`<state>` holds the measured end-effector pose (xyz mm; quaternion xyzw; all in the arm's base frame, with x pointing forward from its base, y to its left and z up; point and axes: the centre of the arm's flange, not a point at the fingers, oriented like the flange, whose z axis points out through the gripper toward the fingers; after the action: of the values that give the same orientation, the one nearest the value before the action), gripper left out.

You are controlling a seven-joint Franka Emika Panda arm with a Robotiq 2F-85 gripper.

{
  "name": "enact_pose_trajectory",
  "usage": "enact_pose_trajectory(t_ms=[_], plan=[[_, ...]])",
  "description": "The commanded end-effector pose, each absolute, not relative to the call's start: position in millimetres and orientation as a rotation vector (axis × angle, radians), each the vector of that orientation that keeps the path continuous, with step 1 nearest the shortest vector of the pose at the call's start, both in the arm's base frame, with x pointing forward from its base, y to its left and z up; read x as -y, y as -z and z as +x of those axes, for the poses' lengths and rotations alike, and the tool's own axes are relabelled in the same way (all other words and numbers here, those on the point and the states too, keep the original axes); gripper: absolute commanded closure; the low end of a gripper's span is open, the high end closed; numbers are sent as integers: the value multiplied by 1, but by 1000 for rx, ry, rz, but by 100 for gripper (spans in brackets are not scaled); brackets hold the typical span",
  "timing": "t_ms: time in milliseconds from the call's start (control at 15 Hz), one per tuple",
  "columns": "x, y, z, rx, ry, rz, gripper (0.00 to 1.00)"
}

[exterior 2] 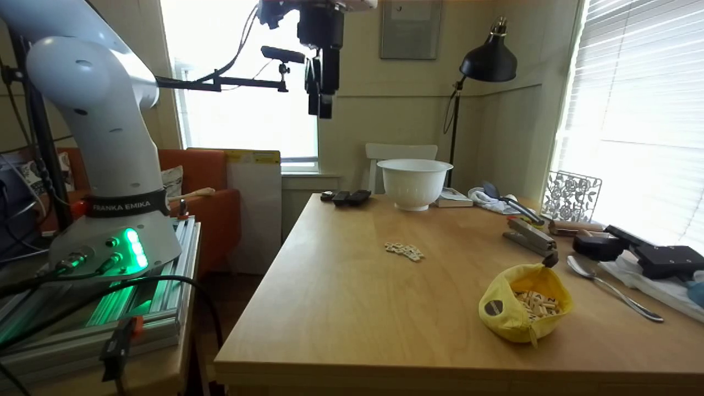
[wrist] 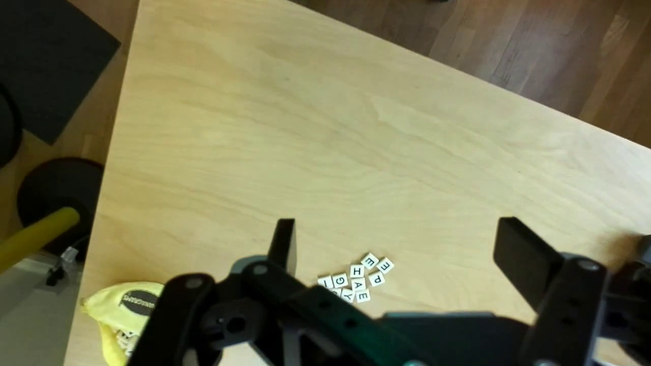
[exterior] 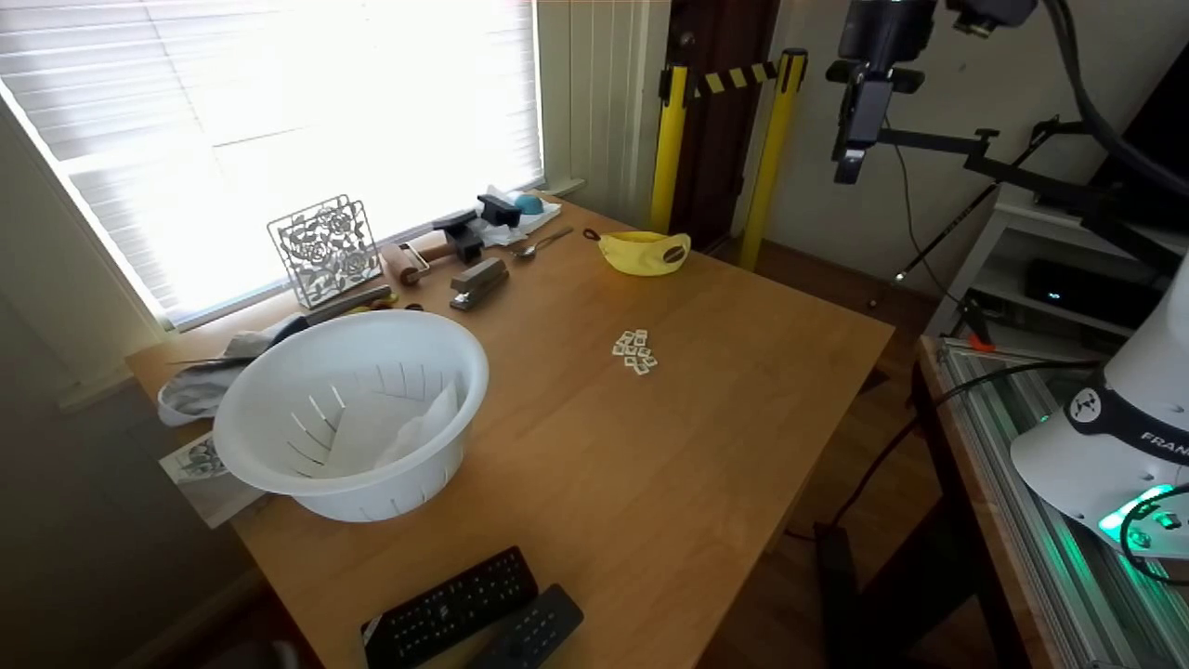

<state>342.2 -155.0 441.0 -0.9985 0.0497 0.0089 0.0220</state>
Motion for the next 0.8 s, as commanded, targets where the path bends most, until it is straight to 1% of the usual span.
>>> enact_pose_trajectory(t_ms=[0, 267, 333, 733], plan=[[144, -398, 366, -27, 19, -3093, 0], [135, -364, 383, 63, -9, -3118, 0], [137, -380, 371, 14, 5, -3122, 0], [136, -376, 373, 19, -8, -3126, 0]])
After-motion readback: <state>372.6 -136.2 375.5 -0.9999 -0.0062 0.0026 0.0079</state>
